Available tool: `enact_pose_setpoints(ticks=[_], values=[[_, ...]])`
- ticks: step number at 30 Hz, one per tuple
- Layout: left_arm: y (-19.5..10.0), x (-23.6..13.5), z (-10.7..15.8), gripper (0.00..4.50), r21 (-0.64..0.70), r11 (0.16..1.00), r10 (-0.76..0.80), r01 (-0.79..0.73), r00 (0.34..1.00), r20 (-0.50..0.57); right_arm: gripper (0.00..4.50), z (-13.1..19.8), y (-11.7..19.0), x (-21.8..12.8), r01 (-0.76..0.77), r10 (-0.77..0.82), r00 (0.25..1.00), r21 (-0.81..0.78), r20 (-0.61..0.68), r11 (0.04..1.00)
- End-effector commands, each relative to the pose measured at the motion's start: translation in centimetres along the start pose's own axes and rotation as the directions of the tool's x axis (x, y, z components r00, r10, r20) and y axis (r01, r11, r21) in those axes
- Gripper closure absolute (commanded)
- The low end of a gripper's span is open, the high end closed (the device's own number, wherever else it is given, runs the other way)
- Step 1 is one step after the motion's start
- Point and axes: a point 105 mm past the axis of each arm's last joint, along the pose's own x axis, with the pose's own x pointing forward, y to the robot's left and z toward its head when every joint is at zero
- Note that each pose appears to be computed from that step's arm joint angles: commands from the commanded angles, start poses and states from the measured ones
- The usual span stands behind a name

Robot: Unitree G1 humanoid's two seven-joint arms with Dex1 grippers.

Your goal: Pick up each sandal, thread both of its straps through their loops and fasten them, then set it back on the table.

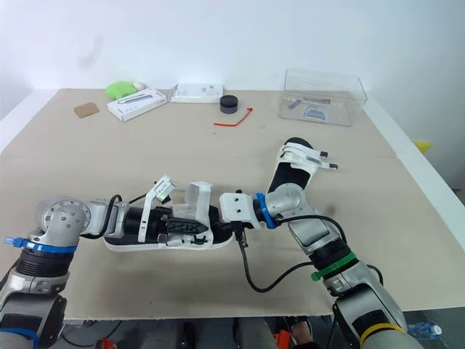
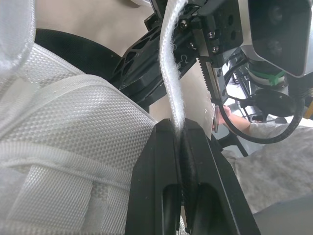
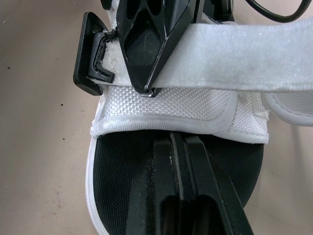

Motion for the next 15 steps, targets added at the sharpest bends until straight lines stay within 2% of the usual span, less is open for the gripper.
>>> enact_pose_setpoints(ticks=[1, 5, 8, 15], values=[[0.2, -0.1, -0.7, 4.35, 0.036, 0.999, 0.009, -0.008, 0.999, -0.038, 4.50, -1.9, 0.7, -0.1, -0.013, 0.017, 0.997, 0.046, -0.074, 0.999], [-1.1, -0.5, -0.9, 4.35, 0.142, 0.988, -0.045, 0.055, 0.996, -0.071, 4.50, -1.9, 0.8, -0.1, -0.016, 0.019, 0.997, 0.045, -0.074, 0.999], [-2.1, -0.7, -1.6, 4.35, 0.162, 0.979, -0.106, 0.124, 0.988, -0.115, 4.50, -1.9, 0.8, 0.0, -0.018, 0.022, 0.997, 0.045, -0.075, 0.999], [-0.8, -0.9, -2.3, 4.35, 0.199, 0.978, -0.038, 0.067, 0.988, -0.147, 4.50, -1.9, 0.5, -0.1, -0.015, 0.018, 0.997, 0.044, -0.076, 0.999]])
